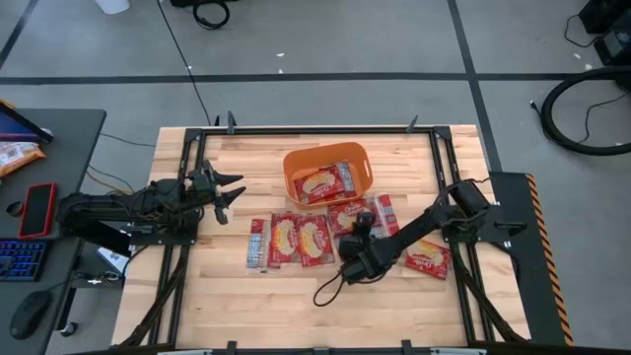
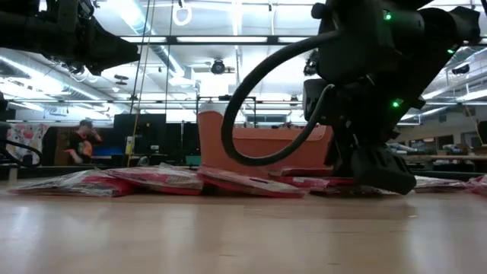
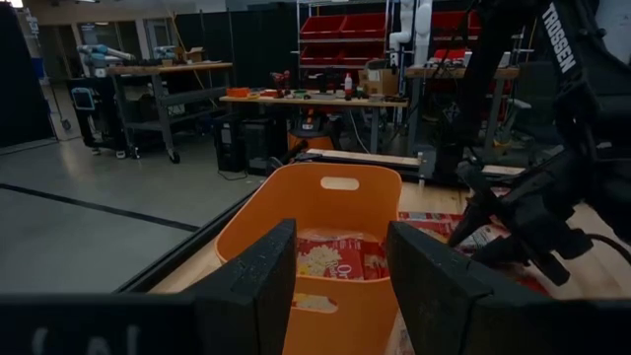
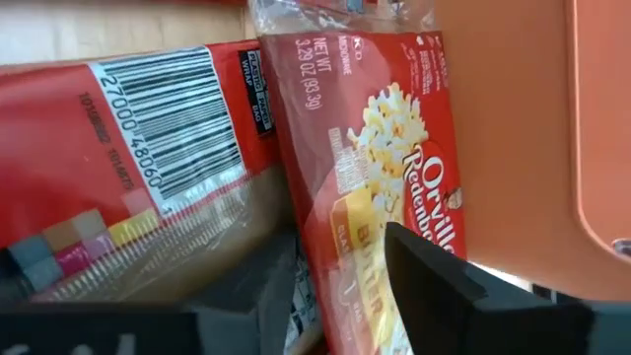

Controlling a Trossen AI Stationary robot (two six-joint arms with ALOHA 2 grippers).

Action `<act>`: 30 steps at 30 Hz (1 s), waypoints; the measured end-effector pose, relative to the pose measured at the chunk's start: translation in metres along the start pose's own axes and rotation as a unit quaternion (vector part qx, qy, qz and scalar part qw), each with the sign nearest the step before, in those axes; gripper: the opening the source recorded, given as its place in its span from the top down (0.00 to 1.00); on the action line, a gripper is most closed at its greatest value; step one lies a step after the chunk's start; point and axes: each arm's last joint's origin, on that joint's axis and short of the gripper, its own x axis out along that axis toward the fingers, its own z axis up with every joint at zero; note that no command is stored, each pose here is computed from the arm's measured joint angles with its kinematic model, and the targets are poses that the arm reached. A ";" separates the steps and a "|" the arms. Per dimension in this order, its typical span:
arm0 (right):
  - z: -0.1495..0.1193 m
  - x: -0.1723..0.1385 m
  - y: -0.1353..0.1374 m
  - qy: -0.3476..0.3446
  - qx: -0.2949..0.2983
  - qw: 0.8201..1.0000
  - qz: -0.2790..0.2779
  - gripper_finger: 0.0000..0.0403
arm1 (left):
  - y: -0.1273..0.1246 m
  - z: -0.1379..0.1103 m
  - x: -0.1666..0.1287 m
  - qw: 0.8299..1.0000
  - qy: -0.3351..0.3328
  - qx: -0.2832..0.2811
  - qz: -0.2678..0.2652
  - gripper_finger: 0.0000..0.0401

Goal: Sort popcorn bags into baskets
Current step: Put the red popcorn bag into the orange bin

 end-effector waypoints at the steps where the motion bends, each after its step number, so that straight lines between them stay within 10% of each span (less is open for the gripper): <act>1: 0.000 0.001 -0.001 0.000 -0.003 1.000 -0.003 0.57 | 0.000 0.000 0.000 1.000 0.000 0.000 0.000 0.59; 12: -0.004 0.015 -0.008 0.006 0.013 0.999 -0.029 0.53 | 0.000 0.000 0.000 1.000 0.001 0.001 0.000 0.59; 25: -0.001 0.012 -0.009 0.018 0.010 1.000 -0.021 0.93 | 0.000 0.000 0.000 1.000 0.002 0.001 0.000 0.59; 30: 0.013 -0.005 -0.019 0.054 -0.009 0.998 -0.001 0.95 | 0.000 -0.001 0.000 1.000 0.003 0.002 0.000 0.59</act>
